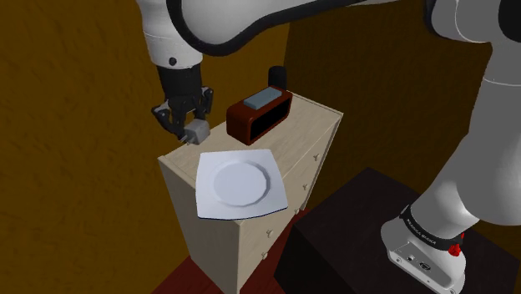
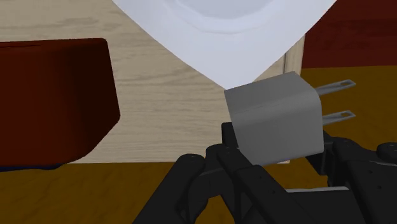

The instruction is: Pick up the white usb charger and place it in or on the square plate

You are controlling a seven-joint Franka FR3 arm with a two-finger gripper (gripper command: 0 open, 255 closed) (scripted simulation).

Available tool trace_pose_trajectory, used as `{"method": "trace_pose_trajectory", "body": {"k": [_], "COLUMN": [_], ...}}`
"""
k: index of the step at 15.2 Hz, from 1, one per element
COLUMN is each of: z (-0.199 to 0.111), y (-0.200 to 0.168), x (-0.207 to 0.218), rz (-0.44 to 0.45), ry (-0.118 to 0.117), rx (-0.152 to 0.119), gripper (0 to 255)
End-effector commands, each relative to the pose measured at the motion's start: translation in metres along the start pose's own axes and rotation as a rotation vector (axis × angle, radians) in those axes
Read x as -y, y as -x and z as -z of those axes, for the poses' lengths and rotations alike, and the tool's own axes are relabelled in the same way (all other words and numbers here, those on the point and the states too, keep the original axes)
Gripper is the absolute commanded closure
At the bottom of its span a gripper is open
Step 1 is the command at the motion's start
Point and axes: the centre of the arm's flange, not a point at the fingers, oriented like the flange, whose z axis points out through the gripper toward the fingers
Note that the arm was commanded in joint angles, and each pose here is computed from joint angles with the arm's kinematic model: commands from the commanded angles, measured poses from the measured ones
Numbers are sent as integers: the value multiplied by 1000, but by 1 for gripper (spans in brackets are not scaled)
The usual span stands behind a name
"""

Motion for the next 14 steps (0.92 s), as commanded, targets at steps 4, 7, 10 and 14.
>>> {"method": "trace_pose_trajectory", "body": {"k": [4,7,10,14], "z": [-5,-8,-19,-40], "y": [65,103,119,119], "x": [-15,-24,-27,-27], "rz": [-1,-1,-1,-1], "ry": [1,1,1,1], "rx": [0,0,0,0], "gripper": [255,255,255,255]}}
